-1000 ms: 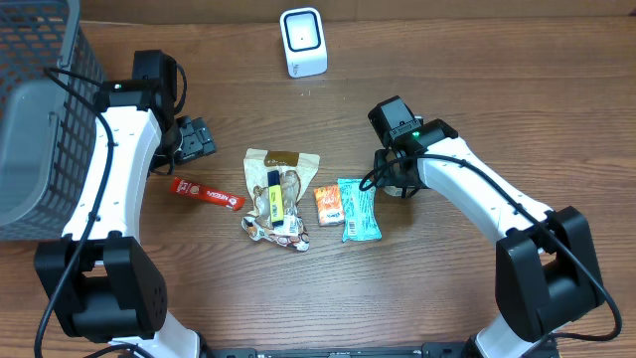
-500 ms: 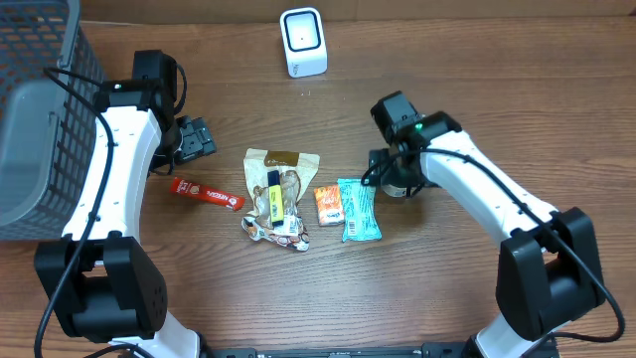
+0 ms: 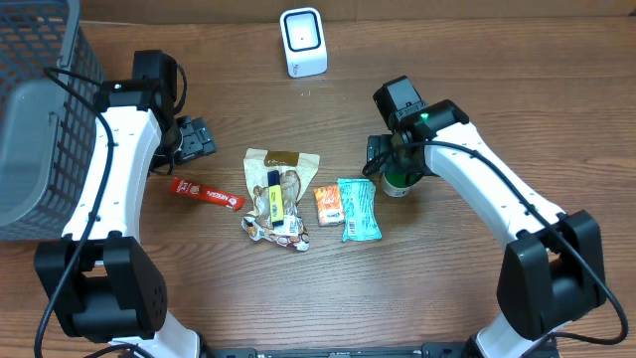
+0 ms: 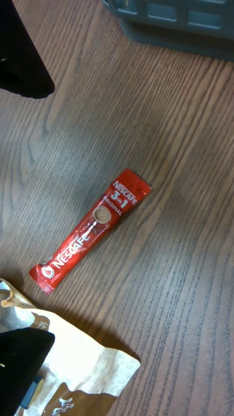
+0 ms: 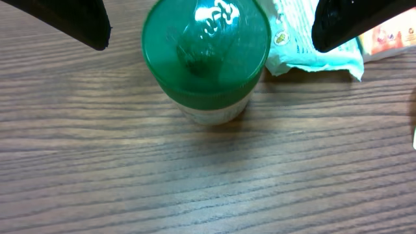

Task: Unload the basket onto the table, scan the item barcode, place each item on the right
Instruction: 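Close the right gripper on the jar and lift it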

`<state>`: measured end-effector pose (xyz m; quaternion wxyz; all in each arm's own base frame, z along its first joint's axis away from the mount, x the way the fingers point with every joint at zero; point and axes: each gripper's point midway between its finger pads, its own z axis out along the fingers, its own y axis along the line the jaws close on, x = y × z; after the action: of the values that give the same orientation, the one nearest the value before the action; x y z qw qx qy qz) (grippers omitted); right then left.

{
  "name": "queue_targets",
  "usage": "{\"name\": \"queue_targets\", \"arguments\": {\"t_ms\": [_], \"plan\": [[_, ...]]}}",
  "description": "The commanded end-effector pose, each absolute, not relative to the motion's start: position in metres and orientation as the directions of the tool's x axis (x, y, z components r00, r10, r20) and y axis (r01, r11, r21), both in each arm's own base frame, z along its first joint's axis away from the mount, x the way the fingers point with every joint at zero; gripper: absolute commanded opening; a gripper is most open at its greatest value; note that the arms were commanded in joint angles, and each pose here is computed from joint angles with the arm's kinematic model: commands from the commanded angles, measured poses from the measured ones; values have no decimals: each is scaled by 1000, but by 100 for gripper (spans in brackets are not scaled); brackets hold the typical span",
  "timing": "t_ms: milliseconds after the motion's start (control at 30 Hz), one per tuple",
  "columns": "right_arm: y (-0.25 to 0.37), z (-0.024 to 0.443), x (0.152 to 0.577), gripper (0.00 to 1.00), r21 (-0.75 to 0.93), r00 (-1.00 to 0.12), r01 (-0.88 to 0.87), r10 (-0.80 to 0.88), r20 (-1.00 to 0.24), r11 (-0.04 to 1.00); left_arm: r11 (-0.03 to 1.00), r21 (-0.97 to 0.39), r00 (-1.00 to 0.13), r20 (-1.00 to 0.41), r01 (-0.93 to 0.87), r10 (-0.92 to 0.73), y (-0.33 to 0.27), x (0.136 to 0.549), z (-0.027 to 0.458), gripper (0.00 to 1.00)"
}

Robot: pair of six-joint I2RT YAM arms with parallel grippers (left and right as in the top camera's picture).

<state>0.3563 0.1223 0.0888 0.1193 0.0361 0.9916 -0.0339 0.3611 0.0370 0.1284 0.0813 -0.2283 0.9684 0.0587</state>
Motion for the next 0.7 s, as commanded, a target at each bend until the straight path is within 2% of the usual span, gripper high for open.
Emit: {"name": "queue_targets", "arguments": {"t_ms": [0,667], "plan": [[118,80,353,100,-59,-971,90,74,-229,994,886,78,-877,-203,-458,-436,38,365,133,100],[117,57,350,100,-53,-968,91,75,-241,994,886,78,-877,-203,-458,-436,38,365,133,100]]}}
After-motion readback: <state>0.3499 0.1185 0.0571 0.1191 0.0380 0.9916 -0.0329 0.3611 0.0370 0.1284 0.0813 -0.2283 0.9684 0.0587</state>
